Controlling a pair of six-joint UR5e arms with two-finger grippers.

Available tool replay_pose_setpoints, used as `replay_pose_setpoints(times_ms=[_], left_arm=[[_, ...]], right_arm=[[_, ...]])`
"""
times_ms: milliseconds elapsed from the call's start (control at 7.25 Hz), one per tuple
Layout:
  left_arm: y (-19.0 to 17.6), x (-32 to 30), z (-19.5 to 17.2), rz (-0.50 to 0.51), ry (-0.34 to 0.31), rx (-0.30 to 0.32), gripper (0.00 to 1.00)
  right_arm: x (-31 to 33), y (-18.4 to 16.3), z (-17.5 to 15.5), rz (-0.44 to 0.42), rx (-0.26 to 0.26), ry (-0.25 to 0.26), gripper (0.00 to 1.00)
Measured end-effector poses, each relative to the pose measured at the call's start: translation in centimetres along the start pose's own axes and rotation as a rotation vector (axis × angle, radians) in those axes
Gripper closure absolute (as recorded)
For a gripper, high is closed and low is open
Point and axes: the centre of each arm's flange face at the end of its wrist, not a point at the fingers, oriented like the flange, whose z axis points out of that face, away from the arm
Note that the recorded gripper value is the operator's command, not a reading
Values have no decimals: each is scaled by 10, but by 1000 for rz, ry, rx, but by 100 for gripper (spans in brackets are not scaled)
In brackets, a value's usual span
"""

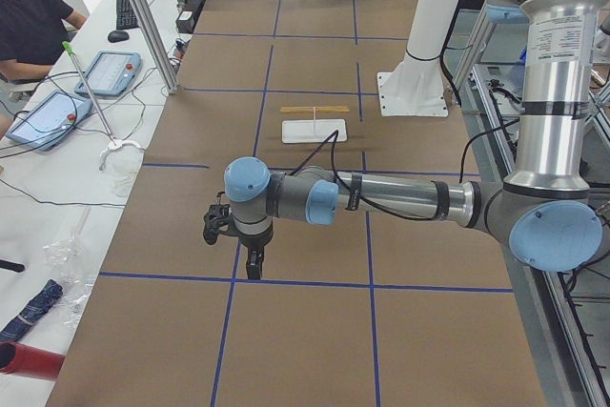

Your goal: Hang towel on rack

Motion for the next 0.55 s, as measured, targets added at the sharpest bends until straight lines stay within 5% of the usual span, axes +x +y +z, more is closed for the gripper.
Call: replay_pose_setpoints(times_ms=[552], left_arm=[[-3,6,-6,12,3,13,0]], right_arm=[[1,-11,9,-66,42,-1,0]])
